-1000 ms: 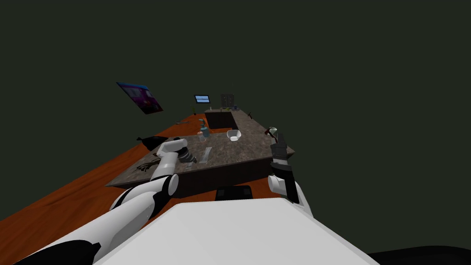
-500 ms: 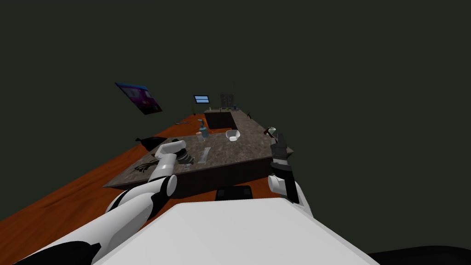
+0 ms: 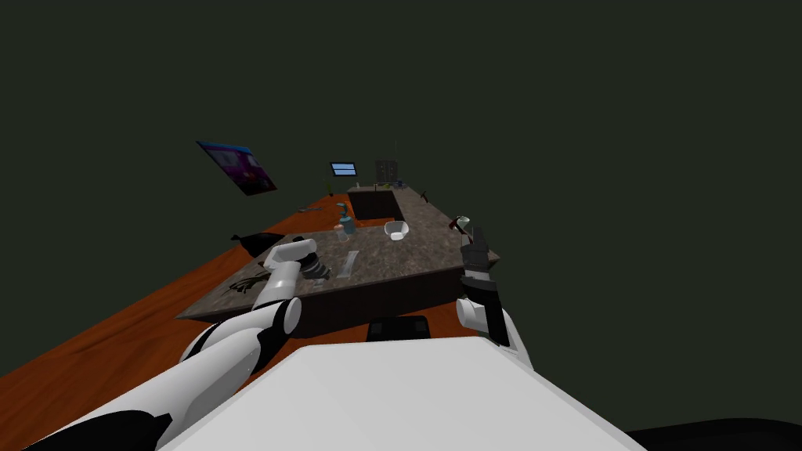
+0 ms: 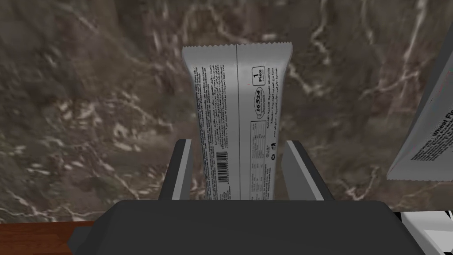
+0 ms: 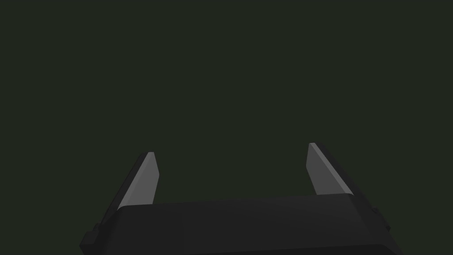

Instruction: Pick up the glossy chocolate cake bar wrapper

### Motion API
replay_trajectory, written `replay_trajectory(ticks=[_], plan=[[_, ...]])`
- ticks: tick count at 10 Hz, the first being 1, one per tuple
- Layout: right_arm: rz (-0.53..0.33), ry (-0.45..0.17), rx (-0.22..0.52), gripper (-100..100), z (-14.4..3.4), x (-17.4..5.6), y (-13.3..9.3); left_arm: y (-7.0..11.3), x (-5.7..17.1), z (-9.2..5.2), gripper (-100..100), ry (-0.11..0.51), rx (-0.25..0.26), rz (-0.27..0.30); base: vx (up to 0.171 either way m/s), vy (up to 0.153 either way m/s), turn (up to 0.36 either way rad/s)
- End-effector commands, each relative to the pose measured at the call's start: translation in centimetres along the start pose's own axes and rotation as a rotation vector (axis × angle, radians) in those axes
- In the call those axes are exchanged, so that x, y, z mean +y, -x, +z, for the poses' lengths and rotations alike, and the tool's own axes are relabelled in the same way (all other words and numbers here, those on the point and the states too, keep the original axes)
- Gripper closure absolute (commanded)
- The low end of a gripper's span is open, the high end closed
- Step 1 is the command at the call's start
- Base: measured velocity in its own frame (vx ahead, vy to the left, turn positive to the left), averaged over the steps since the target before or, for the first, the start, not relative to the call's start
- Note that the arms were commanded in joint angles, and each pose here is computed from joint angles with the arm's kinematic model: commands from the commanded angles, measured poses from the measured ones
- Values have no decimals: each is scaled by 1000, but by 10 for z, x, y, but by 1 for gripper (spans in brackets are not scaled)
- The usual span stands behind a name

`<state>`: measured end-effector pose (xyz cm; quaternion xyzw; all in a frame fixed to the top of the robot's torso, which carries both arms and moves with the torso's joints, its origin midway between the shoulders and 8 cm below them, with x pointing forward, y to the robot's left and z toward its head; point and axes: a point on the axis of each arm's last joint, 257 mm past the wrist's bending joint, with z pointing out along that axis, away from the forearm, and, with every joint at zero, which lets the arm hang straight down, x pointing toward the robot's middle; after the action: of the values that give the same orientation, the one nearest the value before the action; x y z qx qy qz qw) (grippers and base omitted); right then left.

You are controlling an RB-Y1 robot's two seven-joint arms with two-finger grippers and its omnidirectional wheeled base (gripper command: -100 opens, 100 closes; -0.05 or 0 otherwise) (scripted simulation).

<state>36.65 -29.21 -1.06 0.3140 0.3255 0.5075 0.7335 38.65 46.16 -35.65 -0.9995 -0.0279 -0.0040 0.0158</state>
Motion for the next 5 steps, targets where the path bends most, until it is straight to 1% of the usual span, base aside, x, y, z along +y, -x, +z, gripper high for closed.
replay_trajectory(ticks=[1,2,4,5], plan=[[0,0,0,0,0,0,0,-3,8,-7,100,1,-1,6,5,11,-4],[0,0,0,0,0,0,0,-5,13,-12,100,1,-1,9,-4,16,-1],[0,0,0,0,0,0,0,-9,23,-22,100,1,0,16,-1,41,36],[0,0,0,0,0,0,0,-9,20,-18,100,1,1,16,1,22,2]])
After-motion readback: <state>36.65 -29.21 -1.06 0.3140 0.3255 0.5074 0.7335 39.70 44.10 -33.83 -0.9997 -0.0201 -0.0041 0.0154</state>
